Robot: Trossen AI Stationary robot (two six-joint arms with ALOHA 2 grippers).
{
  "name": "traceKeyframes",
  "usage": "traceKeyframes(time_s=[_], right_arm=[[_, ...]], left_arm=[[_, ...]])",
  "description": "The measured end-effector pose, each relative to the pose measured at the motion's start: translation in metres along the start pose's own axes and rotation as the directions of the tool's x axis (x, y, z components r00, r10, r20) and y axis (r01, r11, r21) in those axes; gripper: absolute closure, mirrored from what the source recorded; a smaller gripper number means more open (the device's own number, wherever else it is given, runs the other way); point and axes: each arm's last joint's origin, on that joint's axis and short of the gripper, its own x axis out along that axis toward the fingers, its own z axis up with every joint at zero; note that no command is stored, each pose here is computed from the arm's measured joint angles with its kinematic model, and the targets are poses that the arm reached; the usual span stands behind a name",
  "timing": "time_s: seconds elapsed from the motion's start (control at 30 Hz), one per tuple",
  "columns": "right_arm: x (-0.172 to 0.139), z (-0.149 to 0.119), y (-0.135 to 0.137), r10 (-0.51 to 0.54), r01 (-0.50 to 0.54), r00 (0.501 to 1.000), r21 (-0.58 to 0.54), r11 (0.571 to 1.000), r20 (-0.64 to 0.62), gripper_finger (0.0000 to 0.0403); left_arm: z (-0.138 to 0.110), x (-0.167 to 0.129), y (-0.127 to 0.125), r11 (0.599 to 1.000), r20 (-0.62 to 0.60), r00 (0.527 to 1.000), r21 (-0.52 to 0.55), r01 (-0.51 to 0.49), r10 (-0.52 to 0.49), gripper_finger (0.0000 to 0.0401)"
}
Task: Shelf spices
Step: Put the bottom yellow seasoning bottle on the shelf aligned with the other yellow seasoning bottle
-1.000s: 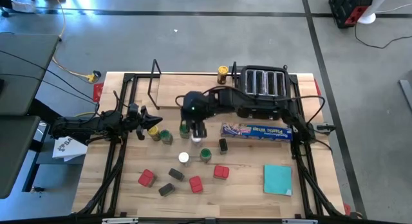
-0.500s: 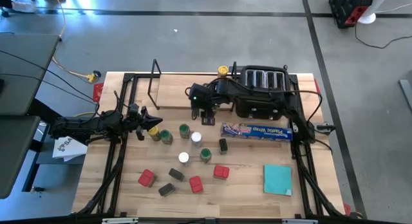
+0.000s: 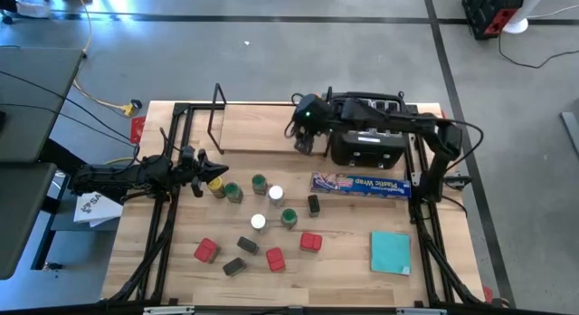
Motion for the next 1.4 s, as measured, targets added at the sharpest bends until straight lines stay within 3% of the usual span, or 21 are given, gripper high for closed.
traceKeyframes(time_s=[0.2, 0.47, 1.4], right_arm=[[0.013, -0.01, -0.024, 0.016, -0.015, 1.0, 0.069, 0.997, -0.01, 0.0187], [0.023, -0.024, -0.036, -0.002, 0.008, 0.998, 0.112, 0.994, -0.055, 0.0187], [0.03, -0.029, -0.036, 0.017, -0.013, 0.999, 0.108, 0.994, -0.041, 0.017]], left_arm=[[0.001, 0.0, 0.0, 1.0, 0.012, 1.0, -0.002, -0.014, 0.014, 0.0398], [0.001, 0.0, 0.0, 1.0, 0.011, 1.0, -0.001, -0.013, 0.013, 0.0398], [0.0, 0.0, 0.0, 1.0, 0.008, 1.0, -0.025, -0.008, 0.008, 0.0398]])
